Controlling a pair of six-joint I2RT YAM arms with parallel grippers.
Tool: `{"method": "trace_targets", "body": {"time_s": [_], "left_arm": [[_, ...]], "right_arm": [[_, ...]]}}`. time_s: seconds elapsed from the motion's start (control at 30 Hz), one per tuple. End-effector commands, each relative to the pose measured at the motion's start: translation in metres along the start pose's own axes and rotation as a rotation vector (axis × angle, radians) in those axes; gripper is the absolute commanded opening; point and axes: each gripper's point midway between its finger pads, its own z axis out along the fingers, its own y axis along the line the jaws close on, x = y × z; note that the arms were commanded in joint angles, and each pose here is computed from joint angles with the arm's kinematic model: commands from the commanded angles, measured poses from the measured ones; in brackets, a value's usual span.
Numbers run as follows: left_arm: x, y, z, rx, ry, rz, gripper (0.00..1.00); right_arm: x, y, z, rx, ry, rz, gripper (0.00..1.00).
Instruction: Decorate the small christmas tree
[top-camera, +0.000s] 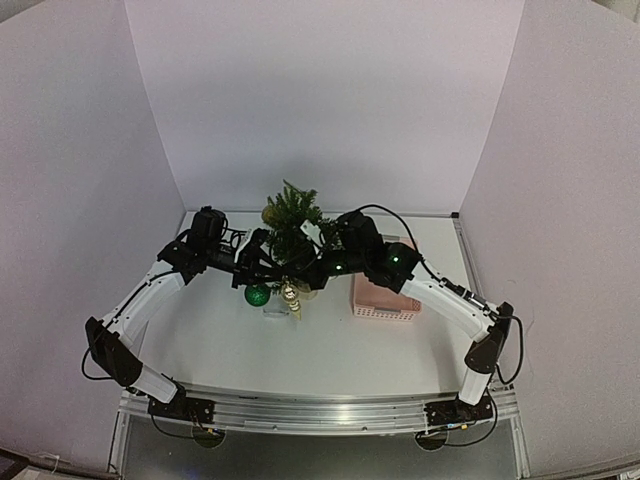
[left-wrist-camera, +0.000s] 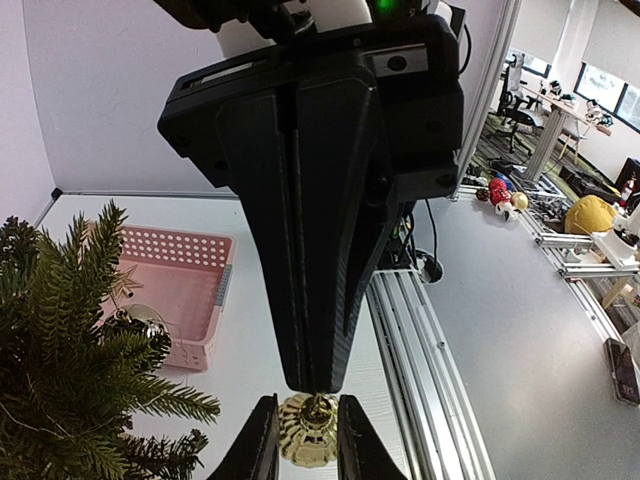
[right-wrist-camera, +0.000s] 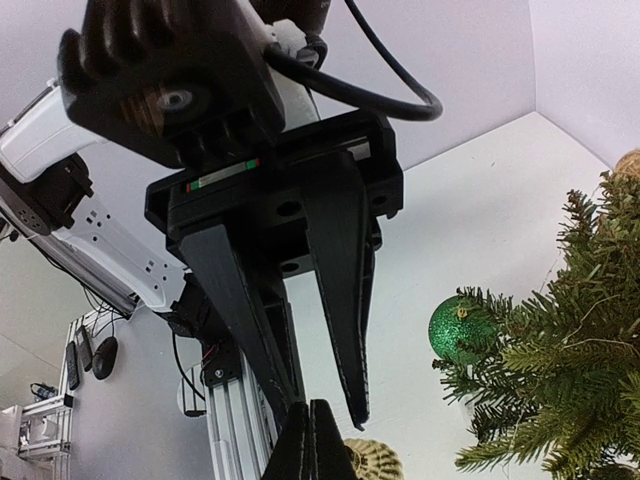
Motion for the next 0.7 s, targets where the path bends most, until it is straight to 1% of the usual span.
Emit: {"method": "trace_targets", "body": {"time_s": [0.0,0.33,0.5,0.67], "left_arm": [[-0.0126,-0.0055,-0.0017,0.009,-0.032,0.034,0.19],[-0.0135,-0.0051,-0.0022,0.001,-0.032,0.038,0.19],[-0.0154,-0.0041,-0.0027,-0.011,-0.032,0.049,0.25],[-0.0159,-0.0027,-0.0031,-0.019,-0.03,0.051,0.23]], "right_arm": [[-0.0287,0.0114,-0.0108,-0.025,-0.076,-0.044,0.0],[-0.0284,0.0113,-0.0095,-0.029,-0.076,-0.049,0.0],[-0.0263,0.0117,-0.0097,-0.033,-0.07,-0.046,0.0],[-0.0254,0.0114,-0.009,-0.034,-0.069,-0.044,0.0]]}}
